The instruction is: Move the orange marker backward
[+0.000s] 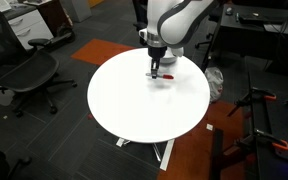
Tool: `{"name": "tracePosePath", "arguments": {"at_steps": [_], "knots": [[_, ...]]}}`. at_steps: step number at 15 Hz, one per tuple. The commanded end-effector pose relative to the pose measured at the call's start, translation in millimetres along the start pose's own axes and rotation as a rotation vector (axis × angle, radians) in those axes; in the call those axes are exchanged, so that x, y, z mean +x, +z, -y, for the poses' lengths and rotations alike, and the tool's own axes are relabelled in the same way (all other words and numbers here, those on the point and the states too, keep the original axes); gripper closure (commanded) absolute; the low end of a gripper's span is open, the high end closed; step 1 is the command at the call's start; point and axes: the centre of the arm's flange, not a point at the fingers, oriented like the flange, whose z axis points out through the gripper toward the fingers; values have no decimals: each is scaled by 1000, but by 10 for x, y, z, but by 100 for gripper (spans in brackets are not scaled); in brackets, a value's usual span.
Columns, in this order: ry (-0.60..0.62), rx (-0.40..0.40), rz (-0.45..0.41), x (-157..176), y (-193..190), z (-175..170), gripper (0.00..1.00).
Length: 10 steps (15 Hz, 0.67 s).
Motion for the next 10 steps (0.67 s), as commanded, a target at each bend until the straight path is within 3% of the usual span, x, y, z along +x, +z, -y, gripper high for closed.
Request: {"name": "tracePosePath", "arguments": {"at_steps": [1,6,10], "knots": [[75,71,-37,391,-151,74,94],[321,172,-164,880,-146,211,94],[479,179,-228,1149,-46,241,94]]}}
